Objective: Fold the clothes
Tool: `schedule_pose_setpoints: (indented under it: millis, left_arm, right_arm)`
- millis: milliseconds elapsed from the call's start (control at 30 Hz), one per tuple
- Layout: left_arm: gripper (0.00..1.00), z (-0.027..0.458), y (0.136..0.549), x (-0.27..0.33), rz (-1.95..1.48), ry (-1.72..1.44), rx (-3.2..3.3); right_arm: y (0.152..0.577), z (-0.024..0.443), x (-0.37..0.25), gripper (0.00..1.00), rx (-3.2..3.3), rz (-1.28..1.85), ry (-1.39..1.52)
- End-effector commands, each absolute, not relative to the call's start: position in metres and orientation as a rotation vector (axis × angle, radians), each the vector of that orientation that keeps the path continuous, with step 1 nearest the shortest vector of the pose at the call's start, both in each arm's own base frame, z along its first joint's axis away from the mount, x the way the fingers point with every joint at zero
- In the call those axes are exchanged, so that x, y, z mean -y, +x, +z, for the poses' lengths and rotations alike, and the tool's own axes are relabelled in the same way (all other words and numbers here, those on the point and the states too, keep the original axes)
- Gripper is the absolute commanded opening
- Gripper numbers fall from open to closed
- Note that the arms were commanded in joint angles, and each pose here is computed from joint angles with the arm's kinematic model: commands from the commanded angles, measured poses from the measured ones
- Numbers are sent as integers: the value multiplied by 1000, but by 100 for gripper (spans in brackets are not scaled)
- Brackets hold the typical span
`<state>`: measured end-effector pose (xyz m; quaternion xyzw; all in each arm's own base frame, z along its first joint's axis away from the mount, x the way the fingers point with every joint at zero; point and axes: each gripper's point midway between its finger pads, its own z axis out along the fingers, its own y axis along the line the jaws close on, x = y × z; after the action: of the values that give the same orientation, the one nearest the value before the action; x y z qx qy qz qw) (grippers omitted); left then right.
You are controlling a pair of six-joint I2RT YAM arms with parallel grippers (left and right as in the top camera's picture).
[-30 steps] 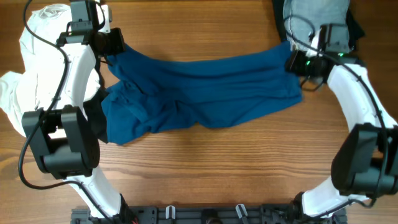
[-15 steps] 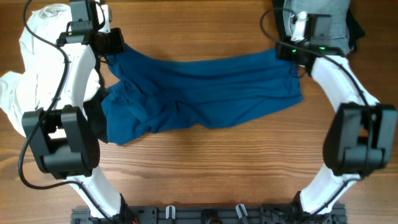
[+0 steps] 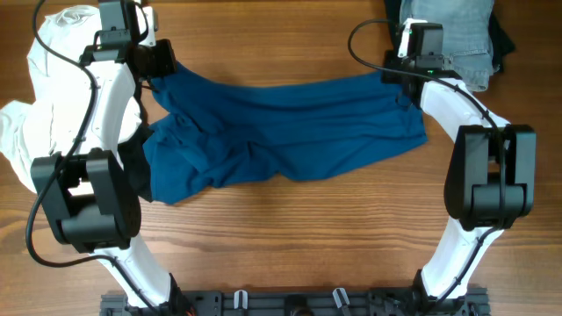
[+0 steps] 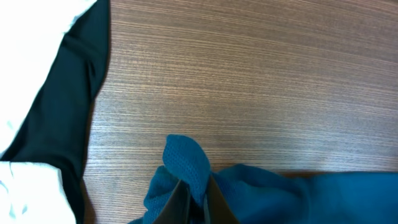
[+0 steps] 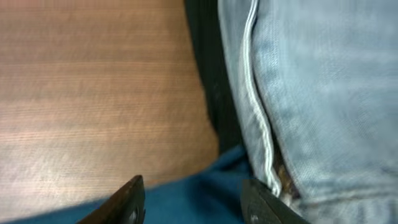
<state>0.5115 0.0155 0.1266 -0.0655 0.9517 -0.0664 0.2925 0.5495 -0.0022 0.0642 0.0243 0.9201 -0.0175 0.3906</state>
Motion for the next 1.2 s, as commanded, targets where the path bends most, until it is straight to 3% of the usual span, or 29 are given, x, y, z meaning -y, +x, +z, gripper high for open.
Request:
schedule_pose_setpoints:
  millis: [0, 200, 833, 1167]
  left_arm:
    - [4, 131, 516, -14, -190, -165, -2519]
    - [4, 131, 516, -14, -190, -165, -2519]
    - [4, 131, 516, -14, -190, -165, -2519]
    - [4, 131, 516, -14, -190, -165, -2519]
  right_arm:
    - [554, 53, 20, 50, -2332, -126, 76]
    - [559, 56, 36, 50, -2307, -147, 91]
    - [551, 4, 48, 48, -2401, -147, 81]
    - [546, -7, 47, 25, -2430, -117, 149]
